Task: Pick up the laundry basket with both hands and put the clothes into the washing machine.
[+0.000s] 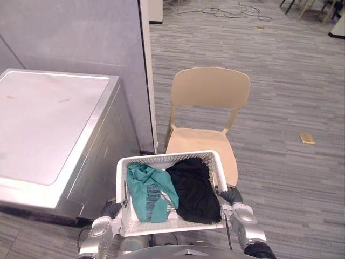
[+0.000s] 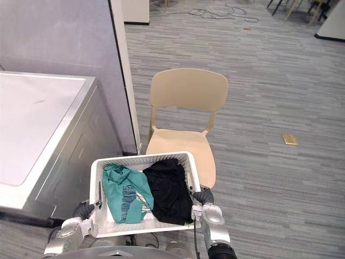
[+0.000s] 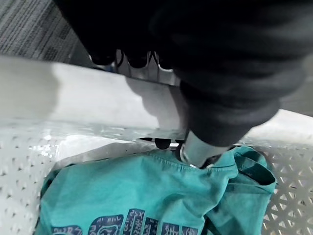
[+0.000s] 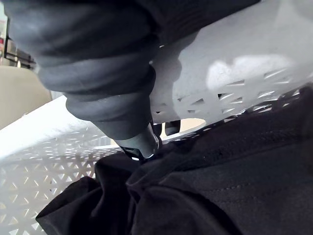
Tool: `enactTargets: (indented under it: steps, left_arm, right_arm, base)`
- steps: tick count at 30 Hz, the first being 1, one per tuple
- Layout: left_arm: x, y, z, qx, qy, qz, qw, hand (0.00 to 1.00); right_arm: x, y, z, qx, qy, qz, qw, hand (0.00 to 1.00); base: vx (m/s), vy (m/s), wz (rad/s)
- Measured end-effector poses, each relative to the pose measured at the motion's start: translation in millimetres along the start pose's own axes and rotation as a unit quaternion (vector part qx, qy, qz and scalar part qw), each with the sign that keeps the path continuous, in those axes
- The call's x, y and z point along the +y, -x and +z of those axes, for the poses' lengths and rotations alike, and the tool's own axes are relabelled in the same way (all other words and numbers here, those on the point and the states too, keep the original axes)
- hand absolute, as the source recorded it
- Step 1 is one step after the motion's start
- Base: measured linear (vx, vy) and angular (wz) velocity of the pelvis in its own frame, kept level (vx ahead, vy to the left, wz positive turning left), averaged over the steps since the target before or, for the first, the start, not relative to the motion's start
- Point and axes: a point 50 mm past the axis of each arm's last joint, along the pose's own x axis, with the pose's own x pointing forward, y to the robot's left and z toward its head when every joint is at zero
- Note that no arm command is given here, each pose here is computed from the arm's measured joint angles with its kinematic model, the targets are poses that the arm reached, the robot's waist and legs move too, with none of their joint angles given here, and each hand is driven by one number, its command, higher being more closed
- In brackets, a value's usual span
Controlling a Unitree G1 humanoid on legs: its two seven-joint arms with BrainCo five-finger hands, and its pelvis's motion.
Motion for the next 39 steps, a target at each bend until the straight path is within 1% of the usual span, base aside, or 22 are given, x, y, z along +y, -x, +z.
enactTargets:
  steps: [3,9,12,13,15,17,20,22,23,24,25,27,28,29,31,32,34,37,39]
  left_arm:
    - [5.4,0.0,2.3,-0.003,-0.008,0.004,1.0,1.0]
    - [1.7,-0.7,4.1,-0.004,-0.023,-0.006,1.0,1.0]
    - [4.6,-0.7,5.0,-0.005,-0.042,-0.008,0.999,1.0]
    - [10.2,-1.1,7.2,-0.006,-0.053,-0.005,0.999,1.0]
    - [-13.3,-0.9,-3.8,0.014,-0.038,-0.031,0.999,1.0]
    - [-23.2,-1.2,-3.8,0.014,-0.039,-0.048,0.998,1.0]
    - [-37.6,-8.4,18.2,-0.015,-0.062,-0.072,0.995,1.0]
    - [-47.7,-16.4,51.1,-0.059,-0.081,-0.085,0.991,1.0]
    - [-49.9,-18.6,63.1,-0.075,-0.088,-0.087,0.989,1.0]
    - [-51.9,-22.1,87.9,-0.106,-0.099,-0.088,0.985,1.0]
    - [-51.9,-23.4,100.3,-0.122,-0.105,-0.087,0.983,1.0]
    - [-54.9,-24.1,145.6,-0.18,-0.121,-0.085,0.972,1.0]
    - [-53.2,-23.7,157.5,-0.194,-0.124,-0.081,0.97,1.0]
    - [-51.5,-20.3,192.9,-0.237,-0.134,-0.069,0.96,1.0]
    - [-51.2,-17.7,214.8,-0.263,-0.14,-0.059,0.953,1.0]
    - [-51.6,-15.3,236.0,-0.283,-0.145,-0.052,0.947,1.0]
    - [-50.0,-12.0,266.6,-0.304,-0.146,-0.036,0.941,1.0]
    - [-46.2,-9.1,290.4,-0.315,-0.136,-0.018,0.939,1.0]
    - [-45.8,-9.3,298.4,-0.314,-0.129,-0.01,0.941,1.0]
  right_arm:
    - [2.2,4.8,-10.9,0.015,-0.006,0.004,1.0,1.0]
    - [-2.8,8.4,-18.4,0.026,-0.011,0.001,1.0,1.0]
    - [-1.7,10.2,-21.9,0.032,-0.015,0.001,0.999,1.0]
    - [1.1,10.7,-23.2,0.034,-0.019,0.004,0.999,1.0]
    - [-22.9,7.8,-15.1,0.026,0.001,-0.023,0.999,1.0]
    - [-32.9,4.6,-5.6,0.014,0.015,-0.028,0.999,1.0]
    - [-41.6,1.5,14.0,-0.021,0.021,-0.038,0.999,1.0]
    - [-40.6,-8.9,45.1,-0.064,0.024,-0.037,0.997,1.0]
    - [-38.9,-12.3,56.4,-0.079,0.025,-0.035,0.996,1.0]
    - [-33.5,-18.3,79.0,-0.108,0.033,-0.026,0.993,1.0]
    - [-30.2,-21.0,91.0,-0.123,0.038,-0.02,0.991,1.0]
    - [-17.8,-27.7,137.8,-0.18,0.051,-0.007,0.982,1.0]
    - [-14.6,-29.3,149.8,-0.193,0.055,-0.006,0.98,1.0]
    - [-5.1,-33.5,185.4,-0.227,0.067,0.002,0.972,1.0]
    - [0.6,-34.5,206.0,-0.244,0.078,0.006,0.967,1.0]
    - [5.2,-33.9,225.2,-0.261,0.083,0.008,0.962,1.0]
    - [15.1,-32.7,249.3,-0.279,0.081,0.011,0.957,1.0]
    - [25.5,-28.4,269.9,-0.301,0.088,0.014,0.95,1.0]
    - [29.7,-29.1,274.4,-0.3,0.096,0.016,0.949,1.0]
  base:
    - [0.15,0.013,-0.24]
    - [0.07,-0.11,-0.08]
    - [0.07,-0.415,0.2]
    - [0.11,-0.595,0.46]
    - [0.12,-0.454,0.39]
    - [0.1,-0.296,0.28]
    - [0.06,-0.213,0.29]
    - [-0.04,-0.036,0.04]
    - [-0.09,0.016,-0.08]
    - [-0.11,0.03,-0.11]
    - [-0.16,0.049,-0.19]
    - [-0.17,0.059,-0.24]
    - [-0.18,0.061,-0.37]
    - [-0.17,0.056,-0.29]
    - [-0.13,0.045,-0.2]
    - [-0.07,0.03,-0.1]
    - [-0.06,0.037,-0.03]
    - [-0.02,0.021,0.02]
    - [0.02,0.016,0.04]
